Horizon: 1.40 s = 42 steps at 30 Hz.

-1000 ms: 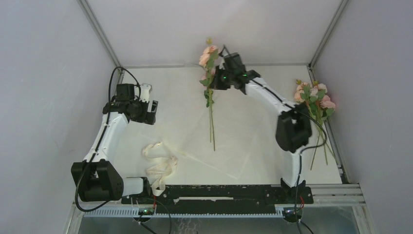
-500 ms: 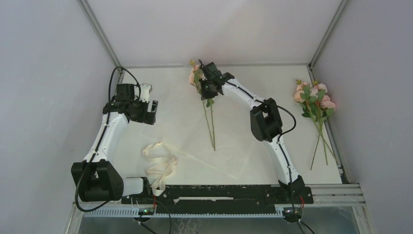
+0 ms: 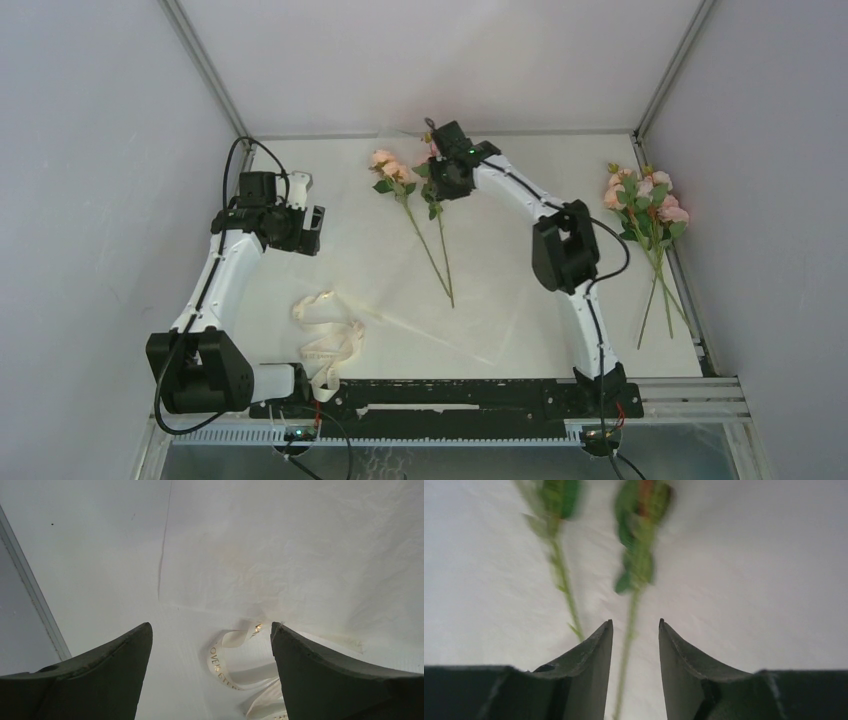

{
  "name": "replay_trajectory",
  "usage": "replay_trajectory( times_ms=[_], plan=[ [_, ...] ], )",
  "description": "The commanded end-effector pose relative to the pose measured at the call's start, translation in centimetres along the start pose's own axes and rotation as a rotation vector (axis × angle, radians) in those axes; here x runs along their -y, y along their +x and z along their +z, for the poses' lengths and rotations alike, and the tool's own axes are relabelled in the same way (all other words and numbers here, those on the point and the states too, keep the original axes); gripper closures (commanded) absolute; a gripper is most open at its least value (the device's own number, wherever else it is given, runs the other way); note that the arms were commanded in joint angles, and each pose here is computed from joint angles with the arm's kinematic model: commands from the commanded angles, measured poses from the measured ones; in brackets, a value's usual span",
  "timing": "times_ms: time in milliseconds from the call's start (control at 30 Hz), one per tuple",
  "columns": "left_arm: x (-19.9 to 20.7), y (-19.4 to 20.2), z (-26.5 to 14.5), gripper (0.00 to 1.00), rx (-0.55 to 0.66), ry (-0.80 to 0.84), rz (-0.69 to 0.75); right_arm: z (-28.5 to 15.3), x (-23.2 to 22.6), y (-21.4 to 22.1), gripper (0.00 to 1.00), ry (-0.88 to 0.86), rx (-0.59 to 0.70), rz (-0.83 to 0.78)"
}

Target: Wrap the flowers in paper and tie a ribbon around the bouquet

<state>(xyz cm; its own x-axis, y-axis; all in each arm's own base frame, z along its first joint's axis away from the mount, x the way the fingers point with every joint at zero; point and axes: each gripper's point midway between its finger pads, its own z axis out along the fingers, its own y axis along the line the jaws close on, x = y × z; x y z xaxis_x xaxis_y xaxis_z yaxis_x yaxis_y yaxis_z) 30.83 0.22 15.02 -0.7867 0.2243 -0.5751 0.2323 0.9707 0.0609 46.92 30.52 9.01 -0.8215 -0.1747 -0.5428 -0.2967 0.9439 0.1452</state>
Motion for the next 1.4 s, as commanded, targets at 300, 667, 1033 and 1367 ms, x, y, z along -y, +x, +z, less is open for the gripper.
replay_trajectory(
  times_ms=[300, 667, 1033, 1367],
  plan=[
    [0.3, -0.9, -0.9, 0.08, 0.049, 0.008, 0.008, -17.0, 34.0, 12.7, 0.29, 0.679, -0.201, 0.33],
    [-0.1, -0.6, -0.7, 0.08, 0.024, -0.013, 0.003, -14.7, 40.8, 17.3, 0.28, 0.822, -0.441, 0.278],
    [-0.6, -0.2, 0.0, 0.08, -0.019, -0.032, 0.001, -14.4, 43.9, 16.2, 0.31, 0.958, -0.423, 0.242],
    [-0.7, -0.1, 0.5, 0.08, -0.039, -0.042, 0.004, -12.9, 45.6, 15.7, 0.34, 0.949, -0.45, 0.191]
  ],
)
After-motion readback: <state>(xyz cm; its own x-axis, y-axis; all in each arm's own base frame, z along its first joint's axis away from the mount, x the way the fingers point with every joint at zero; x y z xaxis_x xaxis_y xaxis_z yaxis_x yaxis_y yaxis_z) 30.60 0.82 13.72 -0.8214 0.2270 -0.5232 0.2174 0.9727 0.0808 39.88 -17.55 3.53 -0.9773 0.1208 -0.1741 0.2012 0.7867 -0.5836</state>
